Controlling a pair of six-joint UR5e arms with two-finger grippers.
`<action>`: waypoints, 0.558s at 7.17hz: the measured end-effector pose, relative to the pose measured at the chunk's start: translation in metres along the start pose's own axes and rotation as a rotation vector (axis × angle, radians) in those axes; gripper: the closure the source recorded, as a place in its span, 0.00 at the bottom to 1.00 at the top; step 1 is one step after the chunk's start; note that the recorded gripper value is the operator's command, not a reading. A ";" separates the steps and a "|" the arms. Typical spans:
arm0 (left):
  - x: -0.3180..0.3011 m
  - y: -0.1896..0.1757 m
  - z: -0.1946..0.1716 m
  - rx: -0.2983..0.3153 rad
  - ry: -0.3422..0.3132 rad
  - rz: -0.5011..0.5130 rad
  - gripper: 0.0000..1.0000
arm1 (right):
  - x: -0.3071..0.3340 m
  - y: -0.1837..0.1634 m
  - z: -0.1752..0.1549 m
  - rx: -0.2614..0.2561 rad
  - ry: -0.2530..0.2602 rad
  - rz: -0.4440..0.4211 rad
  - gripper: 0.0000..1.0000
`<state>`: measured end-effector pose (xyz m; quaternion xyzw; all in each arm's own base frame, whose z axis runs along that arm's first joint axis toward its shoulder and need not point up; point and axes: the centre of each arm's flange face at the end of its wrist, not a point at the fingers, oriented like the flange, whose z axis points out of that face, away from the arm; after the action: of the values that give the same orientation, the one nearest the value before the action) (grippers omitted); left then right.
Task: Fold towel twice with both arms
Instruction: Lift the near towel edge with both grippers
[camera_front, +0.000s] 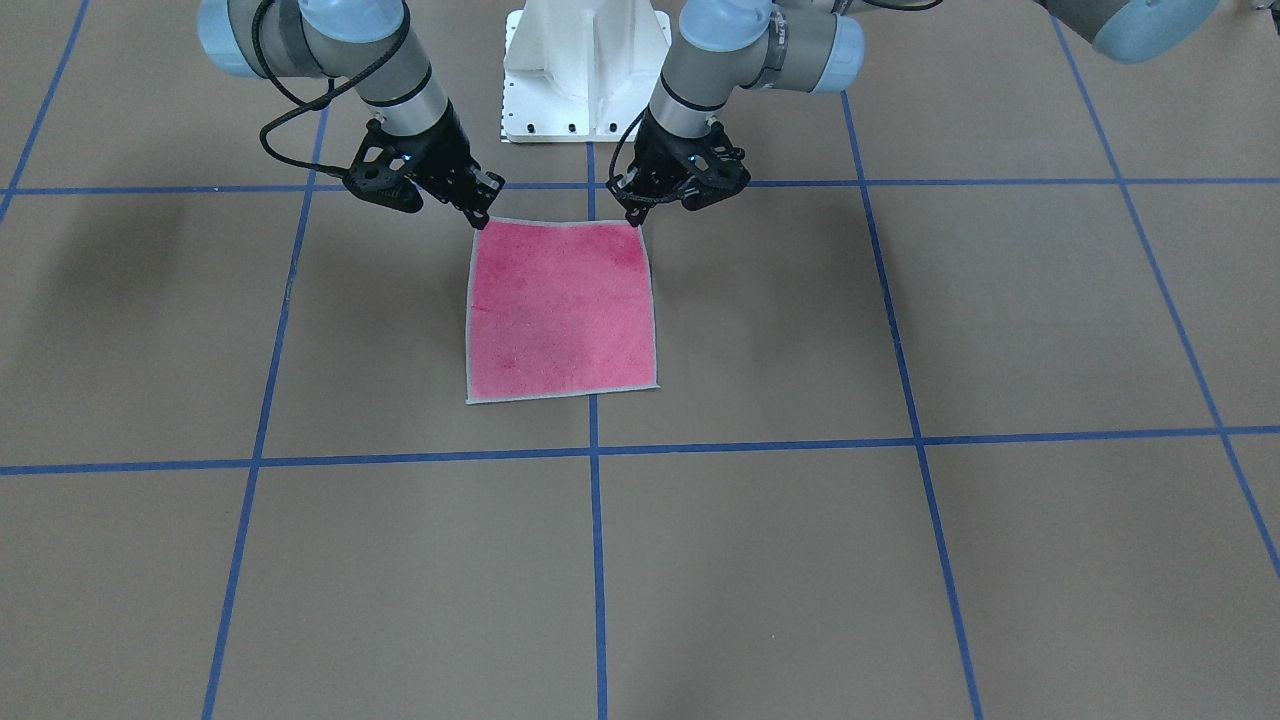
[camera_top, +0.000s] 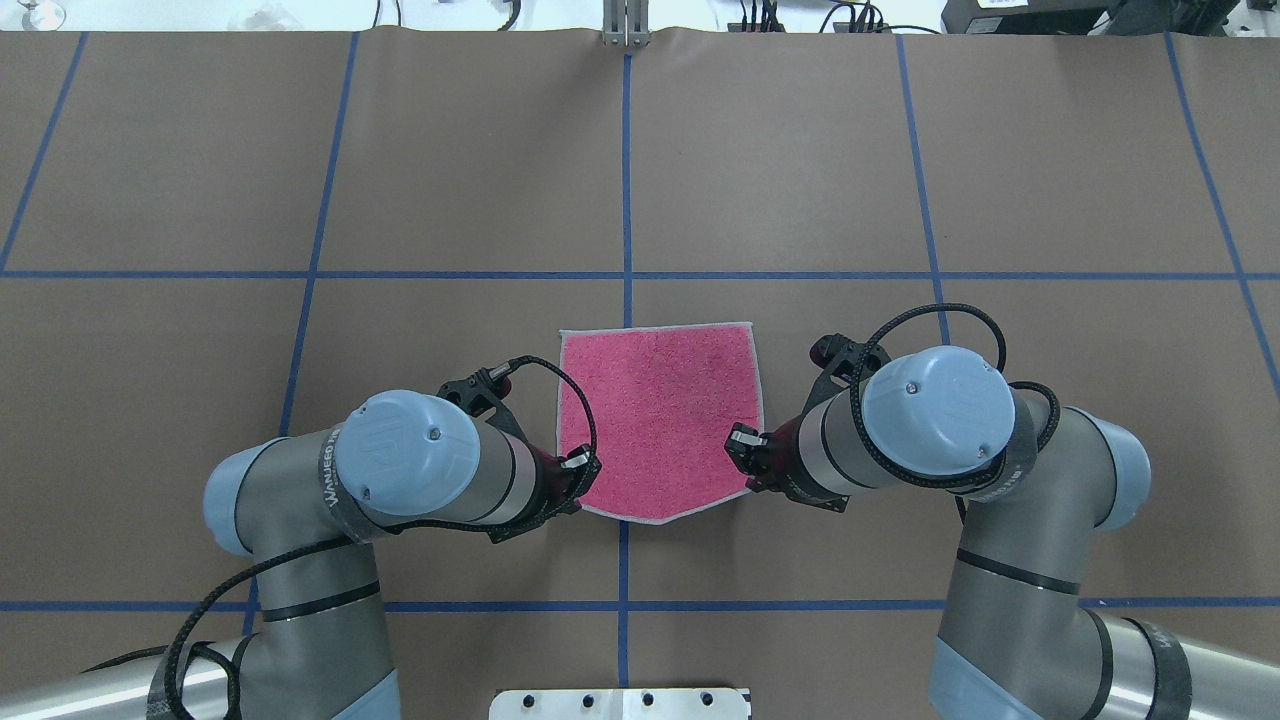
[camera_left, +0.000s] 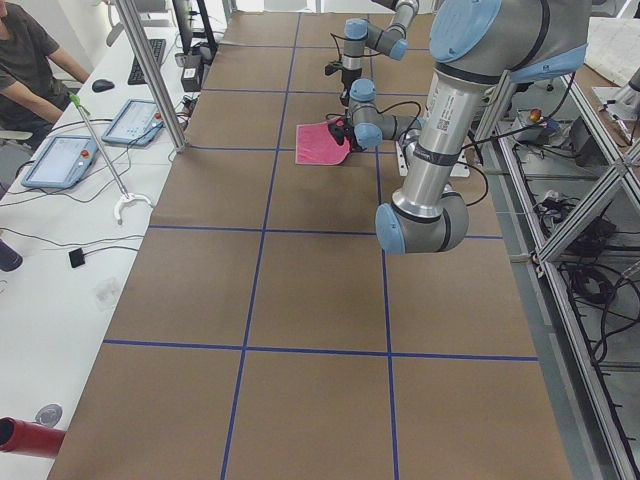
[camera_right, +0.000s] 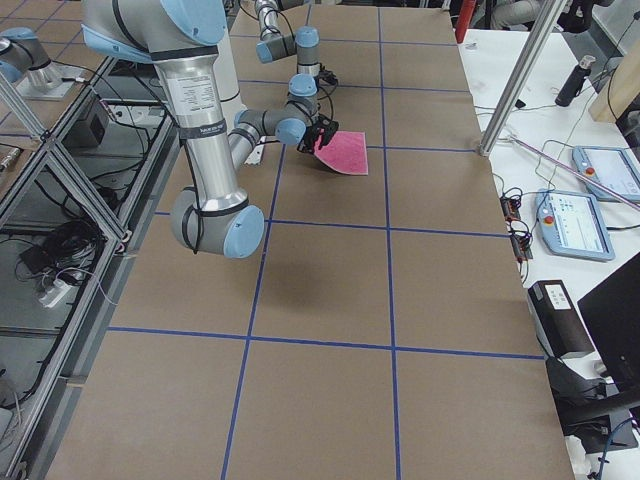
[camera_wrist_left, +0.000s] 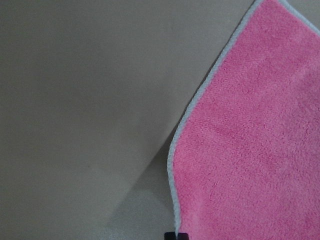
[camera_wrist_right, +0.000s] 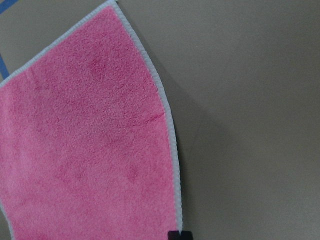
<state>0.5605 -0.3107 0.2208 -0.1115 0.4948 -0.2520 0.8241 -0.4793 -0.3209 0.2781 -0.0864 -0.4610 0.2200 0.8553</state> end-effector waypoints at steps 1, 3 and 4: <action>0.000 0.000 -0.001 -0.001 0.001 0.000 1.00 | 0.002 -0.001 0.000 0.000 0.004 0.001 1.00; 0.001 0.001 -0.002 -0.003 0.004 0.000 1.00 | 0.004 -0.001 0.001 -0.002 0.006 0.002 1.00; 0.002 0.000 -0.001 0.000 0.004 -0.001 1.00 | 0.003 -0.001 0.000 -0.007 0.007 0.003 1.00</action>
<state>0.5598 -0.3119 0.2189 -0.1114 0.4965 -0.2524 0.8230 -0.4779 -0.3206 0.2810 -0.0909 -0.4588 0.2194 0.8562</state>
